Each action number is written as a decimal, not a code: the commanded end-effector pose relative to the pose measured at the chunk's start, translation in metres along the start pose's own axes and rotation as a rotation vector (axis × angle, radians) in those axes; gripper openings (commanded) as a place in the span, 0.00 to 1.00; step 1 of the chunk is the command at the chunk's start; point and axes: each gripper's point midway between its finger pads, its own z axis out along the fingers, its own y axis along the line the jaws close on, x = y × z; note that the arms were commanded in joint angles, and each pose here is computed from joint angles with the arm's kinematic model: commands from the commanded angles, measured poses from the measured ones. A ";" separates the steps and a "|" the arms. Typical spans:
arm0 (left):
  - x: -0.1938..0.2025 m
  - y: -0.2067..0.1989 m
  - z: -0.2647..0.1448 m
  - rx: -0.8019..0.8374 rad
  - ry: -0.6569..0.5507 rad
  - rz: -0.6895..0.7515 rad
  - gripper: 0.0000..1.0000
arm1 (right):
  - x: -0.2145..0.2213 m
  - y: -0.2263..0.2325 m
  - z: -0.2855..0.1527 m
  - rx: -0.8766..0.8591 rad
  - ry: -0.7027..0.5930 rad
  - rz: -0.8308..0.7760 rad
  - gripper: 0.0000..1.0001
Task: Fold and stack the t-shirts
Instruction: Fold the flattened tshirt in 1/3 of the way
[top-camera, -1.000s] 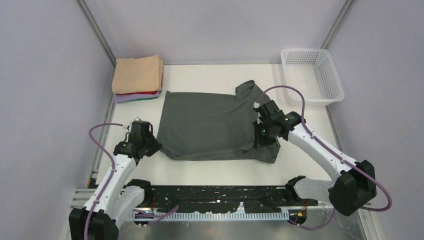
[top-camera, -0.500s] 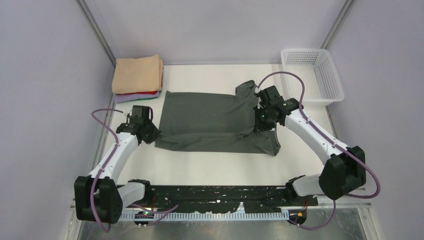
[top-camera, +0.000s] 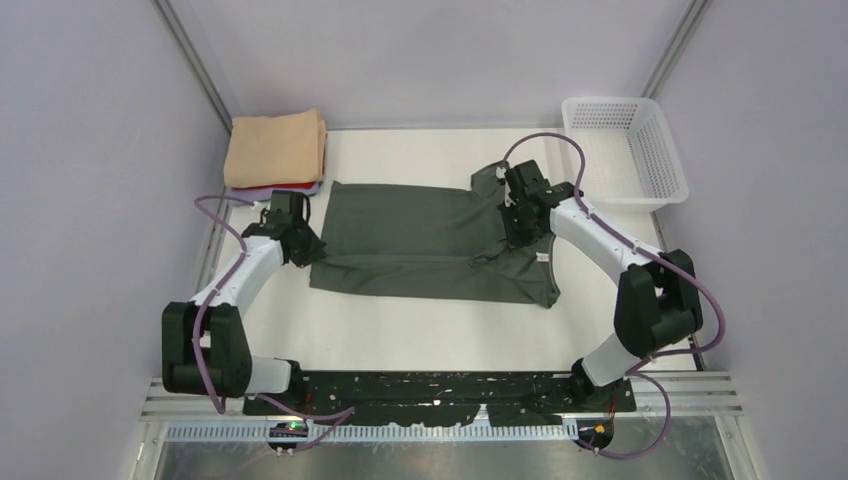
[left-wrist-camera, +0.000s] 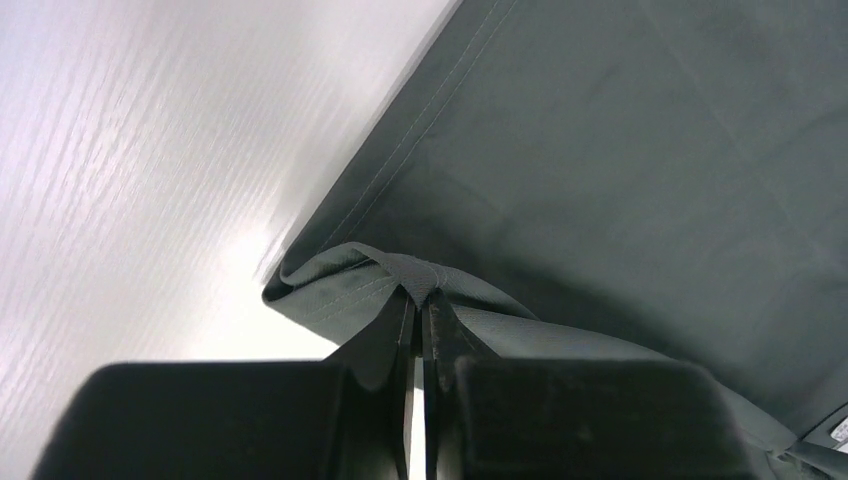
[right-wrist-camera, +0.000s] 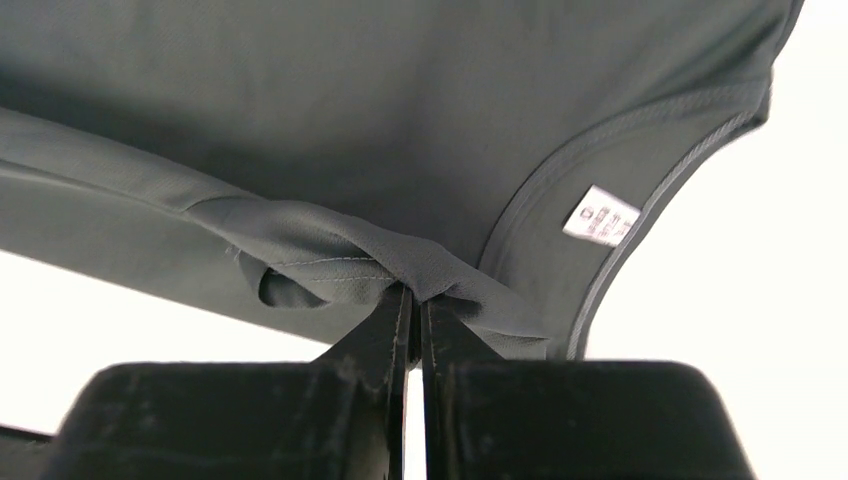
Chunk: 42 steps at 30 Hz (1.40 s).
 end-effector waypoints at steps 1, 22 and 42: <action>-0.028 -0.021 0.006 0.051 -0.057 0.019 0.07 | -0.046 -0.015 0.010 0.072 -0.096 -0.165 0.12; 0.005 -0.078 -0.030 0.505 0.024 0.101 1.00 | -0.034 0.045 -0.004 -0.268 -0.274 0.086 0.96; 0.008 -0.078 0.027 0.419 0.099 0.083 1.00 | -0.092 0.103 0.081 -0.266 -0.233 0.070 0.95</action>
